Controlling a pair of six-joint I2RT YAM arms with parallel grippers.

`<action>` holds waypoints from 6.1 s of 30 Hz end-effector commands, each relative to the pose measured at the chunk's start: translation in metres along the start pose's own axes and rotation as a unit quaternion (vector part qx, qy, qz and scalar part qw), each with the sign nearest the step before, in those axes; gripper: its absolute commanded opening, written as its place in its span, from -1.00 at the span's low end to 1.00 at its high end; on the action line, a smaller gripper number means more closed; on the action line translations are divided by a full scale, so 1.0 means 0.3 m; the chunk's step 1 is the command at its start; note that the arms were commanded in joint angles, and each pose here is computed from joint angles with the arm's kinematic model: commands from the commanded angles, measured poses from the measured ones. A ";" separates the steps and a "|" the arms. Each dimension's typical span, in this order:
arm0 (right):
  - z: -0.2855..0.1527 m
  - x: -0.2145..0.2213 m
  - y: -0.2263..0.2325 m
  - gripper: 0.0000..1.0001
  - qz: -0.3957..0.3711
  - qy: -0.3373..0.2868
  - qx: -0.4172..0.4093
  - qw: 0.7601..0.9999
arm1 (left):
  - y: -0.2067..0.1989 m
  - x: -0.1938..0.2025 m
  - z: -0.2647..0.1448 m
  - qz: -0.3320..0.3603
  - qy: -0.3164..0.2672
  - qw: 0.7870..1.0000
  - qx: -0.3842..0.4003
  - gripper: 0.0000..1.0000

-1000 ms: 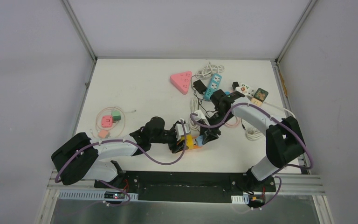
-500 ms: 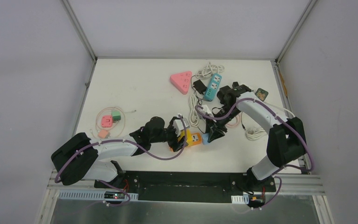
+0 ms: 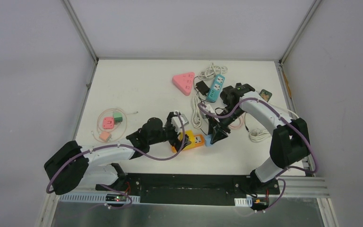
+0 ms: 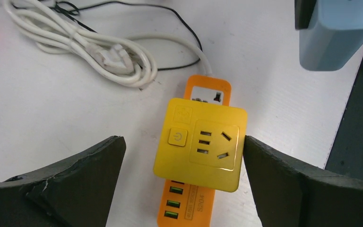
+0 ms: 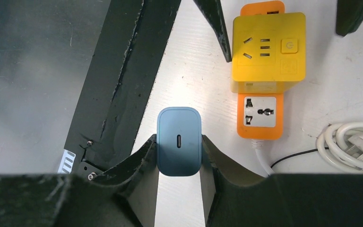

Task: Pull the plug off the socket
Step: Remove the plug from the socket, then place the plug at the center of the board, then remove the plug from the socket.

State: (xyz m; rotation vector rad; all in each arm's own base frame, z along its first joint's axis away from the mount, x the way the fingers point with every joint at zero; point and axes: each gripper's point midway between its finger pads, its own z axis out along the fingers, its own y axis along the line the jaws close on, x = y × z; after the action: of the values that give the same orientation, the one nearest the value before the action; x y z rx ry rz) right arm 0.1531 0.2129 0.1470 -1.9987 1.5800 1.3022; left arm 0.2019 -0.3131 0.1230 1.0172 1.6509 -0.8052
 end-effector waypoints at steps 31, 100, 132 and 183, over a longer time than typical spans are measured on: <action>-0.058 -0.176 -0.033 -1.00 0.114 -0.116 -0.039 0.986 | -0.130 -0.358 0.010 -0.140 -0.178 0.967 0.114 0.40; -0.131 -0.056 -0.105 0.99 0.097 -0.047 0.080 0.991 | 0.353 -0.159 -0.312 -0.247 -0.177 0.931 -0.204 -1.00; -0.134 -0.047 -0.103 0.99 0.093 -0.044 0.087 0.991 | 0.708 0.445 -0.884 -0.489 -0.147 0.523 -0.683 -0.36; -0.092 0.042 -0.104 0.99 0.013 -0.042 0.124 0.991 | 0.044 -0.192 -0.096 -0.004 -0.157 0.988 -0.002 0.98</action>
State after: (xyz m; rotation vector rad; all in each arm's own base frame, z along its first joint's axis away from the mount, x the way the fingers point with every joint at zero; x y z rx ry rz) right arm 0.1944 0.1959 0.1325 -1.7376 1.7363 1.1412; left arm 0.2005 -0.2940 0.1658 0.7660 1.5615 -1.0432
